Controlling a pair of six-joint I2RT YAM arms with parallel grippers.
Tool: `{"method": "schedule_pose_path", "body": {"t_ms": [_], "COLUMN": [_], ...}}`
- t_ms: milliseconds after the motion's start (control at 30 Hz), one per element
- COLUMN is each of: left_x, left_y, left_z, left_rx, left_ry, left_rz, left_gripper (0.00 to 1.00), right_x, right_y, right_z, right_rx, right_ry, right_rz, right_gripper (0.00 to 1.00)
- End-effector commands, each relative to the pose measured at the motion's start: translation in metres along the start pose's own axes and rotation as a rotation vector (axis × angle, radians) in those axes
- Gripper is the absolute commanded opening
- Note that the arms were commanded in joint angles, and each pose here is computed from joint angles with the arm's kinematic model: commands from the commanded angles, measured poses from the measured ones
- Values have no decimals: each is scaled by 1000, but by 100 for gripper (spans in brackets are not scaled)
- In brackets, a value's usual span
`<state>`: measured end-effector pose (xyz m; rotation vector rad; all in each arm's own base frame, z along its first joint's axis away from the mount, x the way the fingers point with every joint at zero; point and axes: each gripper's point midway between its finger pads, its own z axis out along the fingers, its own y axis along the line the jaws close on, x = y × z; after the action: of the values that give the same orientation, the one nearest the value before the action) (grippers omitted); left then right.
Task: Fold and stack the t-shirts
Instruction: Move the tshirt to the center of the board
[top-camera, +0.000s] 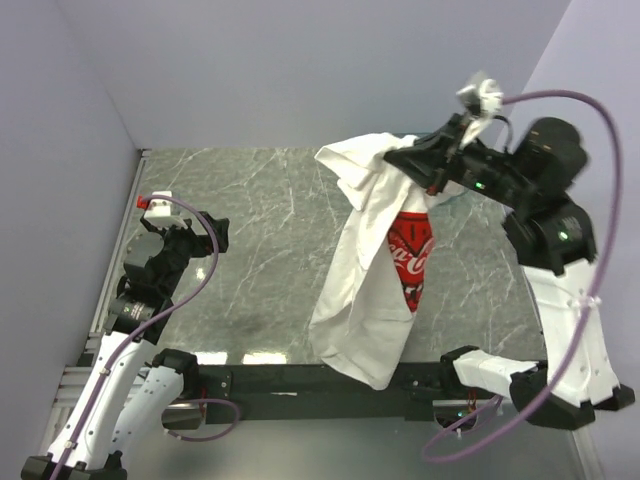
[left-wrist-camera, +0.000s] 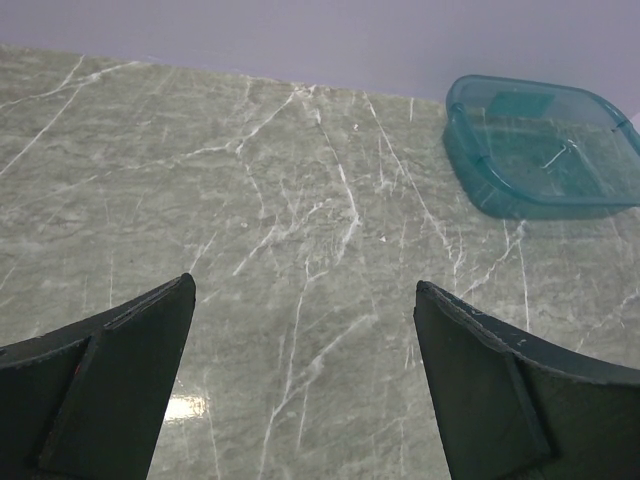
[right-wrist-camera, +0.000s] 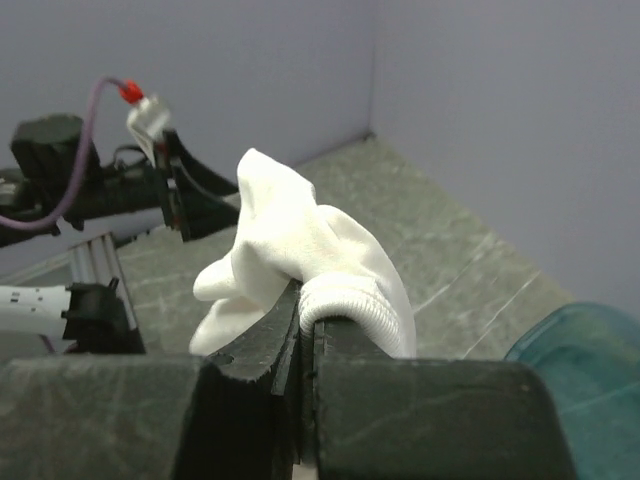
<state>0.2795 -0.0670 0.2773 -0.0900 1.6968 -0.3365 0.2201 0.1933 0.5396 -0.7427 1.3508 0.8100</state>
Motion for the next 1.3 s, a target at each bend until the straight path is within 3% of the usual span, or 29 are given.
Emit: {"method": "schedule_pose_path", "body": {"t_ms": [0,200,400,533,700,900,967,1000,1033,1067,1267], "left_x": [-10,-9,-8,-9,-9,-9,-9,-8,-8,-9,1], "left_y": [-2,-1,-1,0,-1,-4,-5,-5,-6,-7,-25], "left_z": [0,1,1,0,0,0,0,-1,0,0,1], "left_rx": [10,8,7,3,6,22,29,32,38,44,150], "left_ry": [-42,-41,-37,-40,-40,-39,-37,-36,-35,-38,4], "left_rz": [10,10,11,13,14,14,15,15,16,18,26], "left_gripper": [98,98,98,98,98,98,98,98,98,98,98], "right_x": [-2,2,2,2,72,178,213,219,229,242,241], "right_y": [2,-4,-57,-70,-51,-46,-51,-55,-60,-72,-133], "right_z": [10,22,46,64,90,103,110,115,118,122,122], "right_rx": [-45,-18,255,281,148,103,119,130,150,200,365], "right_ry": [-41,-38,-43,-26,107,247,309,308,322,352,436], "right_rz": [-16,-19,-62,-61,-48,5,44,44,46,39,-42], "right_gripper": [0,0,0,0,1,15,32,65,82,90,92]}}
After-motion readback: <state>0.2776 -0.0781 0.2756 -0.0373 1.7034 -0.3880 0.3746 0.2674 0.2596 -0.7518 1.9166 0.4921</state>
